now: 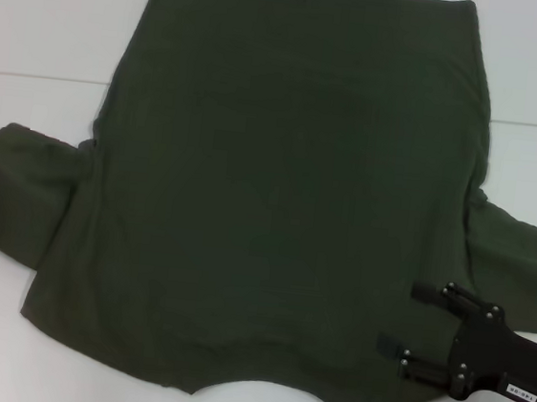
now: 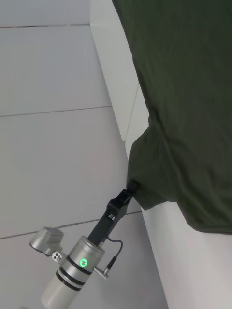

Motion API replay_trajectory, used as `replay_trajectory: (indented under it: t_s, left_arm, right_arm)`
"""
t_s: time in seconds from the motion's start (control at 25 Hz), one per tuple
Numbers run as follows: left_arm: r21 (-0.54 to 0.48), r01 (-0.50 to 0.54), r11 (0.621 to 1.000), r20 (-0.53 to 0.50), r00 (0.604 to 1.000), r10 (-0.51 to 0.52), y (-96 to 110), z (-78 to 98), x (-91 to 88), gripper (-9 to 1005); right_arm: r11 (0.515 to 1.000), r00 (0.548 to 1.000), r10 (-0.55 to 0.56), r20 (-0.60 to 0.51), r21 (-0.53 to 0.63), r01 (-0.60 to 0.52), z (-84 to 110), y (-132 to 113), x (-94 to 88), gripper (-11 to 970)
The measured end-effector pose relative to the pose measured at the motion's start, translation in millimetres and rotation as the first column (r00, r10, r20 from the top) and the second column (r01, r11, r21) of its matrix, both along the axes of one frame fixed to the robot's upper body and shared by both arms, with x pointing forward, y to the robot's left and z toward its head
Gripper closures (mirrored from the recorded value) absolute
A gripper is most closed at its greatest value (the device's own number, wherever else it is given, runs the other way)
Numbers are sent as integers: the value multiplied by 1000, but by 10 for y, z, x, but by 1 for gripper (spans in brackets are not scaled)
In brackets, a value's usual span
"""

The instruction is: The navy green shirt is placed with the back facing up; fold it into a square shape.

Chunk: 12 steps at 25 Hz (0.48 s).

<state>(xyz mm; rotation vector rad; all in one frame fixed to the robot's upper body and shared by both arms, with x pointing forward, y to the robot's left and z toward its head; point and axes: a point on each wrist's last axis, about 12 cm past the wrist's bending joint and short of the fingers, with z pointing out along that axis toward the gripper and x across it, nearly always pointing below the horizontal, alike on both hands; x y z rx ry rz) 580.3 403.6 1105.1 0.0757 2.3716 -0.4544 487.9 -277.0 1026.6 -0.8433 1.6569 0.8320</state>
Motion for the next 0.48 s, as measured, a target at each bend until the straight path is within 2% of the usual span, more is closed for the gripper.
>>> replay_trajectory:
  t_s: [0.48]
  left_arm:
    - [29, -8, 1000, 50, 999, 7, 31, 262, 130, 992]
  right_arm:
    - [1000, 1000, 3, -3, 3, -3, -7, 11, -8, 35]
